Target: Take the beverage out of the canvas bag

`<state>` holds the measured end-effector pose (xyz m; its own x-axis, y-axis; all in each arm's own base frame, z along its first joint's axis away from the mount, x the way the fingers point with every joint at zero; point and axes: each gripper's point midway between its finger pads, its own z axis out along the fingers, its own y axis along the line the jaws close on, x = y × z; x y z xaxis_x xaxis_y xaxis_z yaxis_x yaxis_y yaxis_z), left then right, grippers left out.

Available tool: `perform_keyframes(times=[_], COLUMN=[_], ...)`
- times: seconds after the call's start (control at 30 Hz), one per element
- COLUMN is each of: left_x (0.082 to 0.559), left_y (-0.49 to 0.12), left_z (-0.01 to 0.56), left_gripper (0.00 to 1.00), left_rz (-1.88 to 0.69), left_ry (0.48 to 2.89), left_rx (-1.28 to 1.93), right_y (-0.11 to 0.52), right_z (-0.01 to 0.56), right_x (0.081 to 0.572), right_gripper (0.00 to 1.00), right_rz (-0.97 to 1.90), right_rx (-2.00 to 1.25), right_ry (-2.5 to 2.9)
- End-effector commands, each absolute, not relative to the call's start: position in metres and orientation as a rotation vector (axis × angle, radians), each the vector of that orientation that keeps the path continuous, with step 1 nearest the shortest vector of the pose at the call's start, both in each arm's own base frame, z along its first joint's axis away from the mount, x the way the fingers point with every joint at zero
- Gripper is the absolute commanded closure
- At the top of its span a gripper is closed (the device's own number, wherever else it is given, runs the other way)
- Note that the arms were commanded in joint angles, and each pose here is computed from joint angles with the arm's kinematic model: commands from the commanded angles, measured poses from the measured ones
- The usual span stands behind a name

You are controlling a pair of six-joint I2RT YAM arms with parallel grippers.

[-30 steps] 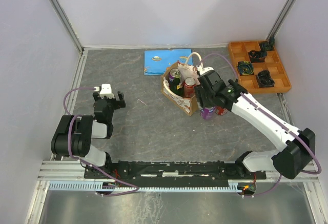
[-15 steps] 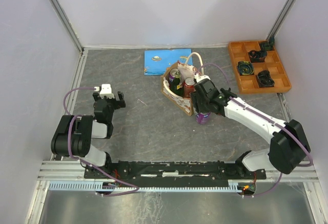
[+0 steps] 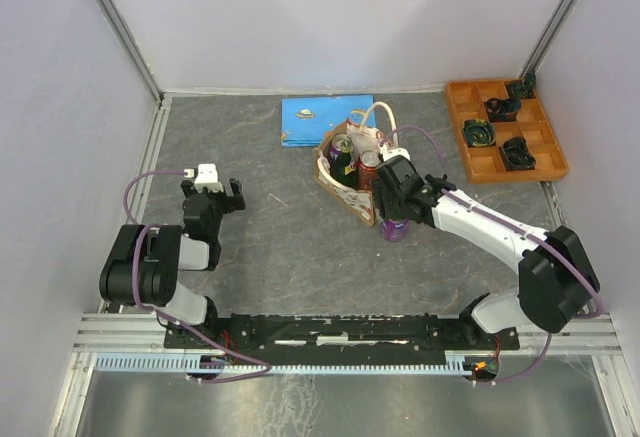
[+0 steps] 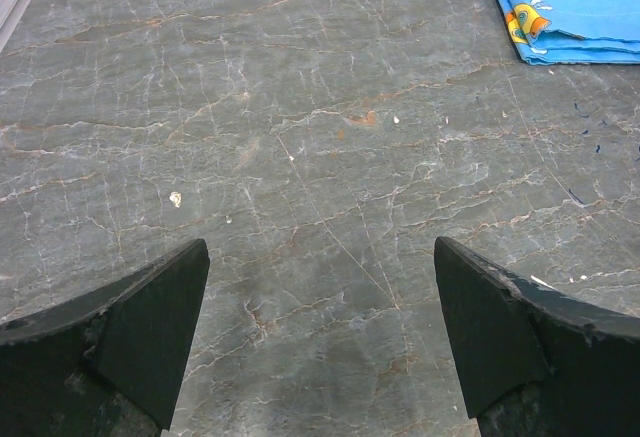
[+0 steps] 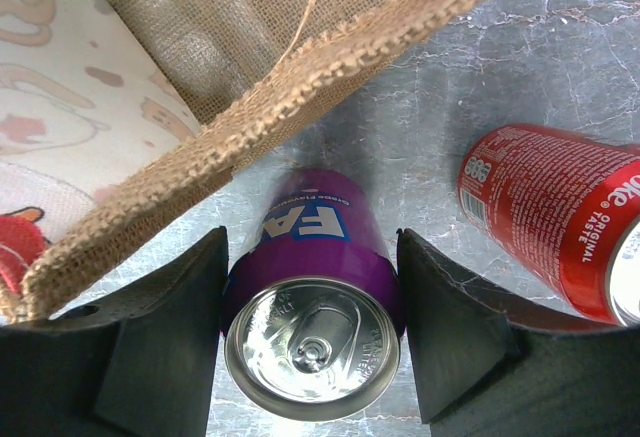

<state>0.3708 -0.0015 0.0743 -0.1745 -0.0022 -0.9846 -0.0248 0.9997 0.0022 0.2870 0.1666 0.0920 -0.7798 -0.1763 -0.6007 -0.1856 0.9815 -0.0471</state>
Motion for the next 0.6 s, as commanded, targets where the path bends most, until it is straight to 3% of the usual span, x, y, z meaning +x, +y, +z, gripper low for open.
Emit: perform_keyframes(times=[0.0,0.07,0.2,0.3,0.57], left_x=[0.377,0.377,0.377,0.377,0.377], left_y=[0.004,0.004,0.004,0.004,0.004], left_z=[0.091,0.091,0.091,0.091,0.091], left_gripper=[0.01,0.01,0.01,0.01,0.01], left_rz=[0.042,0.041,0.041,0.042,0.041], left_ry=[1.679,1.679,1.679,1.678,1.677], left_rx=[-0.041,-0.040,-0.040,-0.040,-0.040], right_y=[0.162,0.160,0.158,0.157,0.151], right_z=[0.101,0.105,0.122,0.145,0.241], right_x=[0.300,0.300,0.303,0.306,0.320], right_gripper=[0.39,0.22,0.13,0.01,0.01], right_rz=[-0.021,-0.037,-0.043,-0.041,-0.023], right_rx=[-0.187,-0.183,-0.190,-0.197,-0.179], right_ry=[2.434,2.427,2.404,2.365,2.165])
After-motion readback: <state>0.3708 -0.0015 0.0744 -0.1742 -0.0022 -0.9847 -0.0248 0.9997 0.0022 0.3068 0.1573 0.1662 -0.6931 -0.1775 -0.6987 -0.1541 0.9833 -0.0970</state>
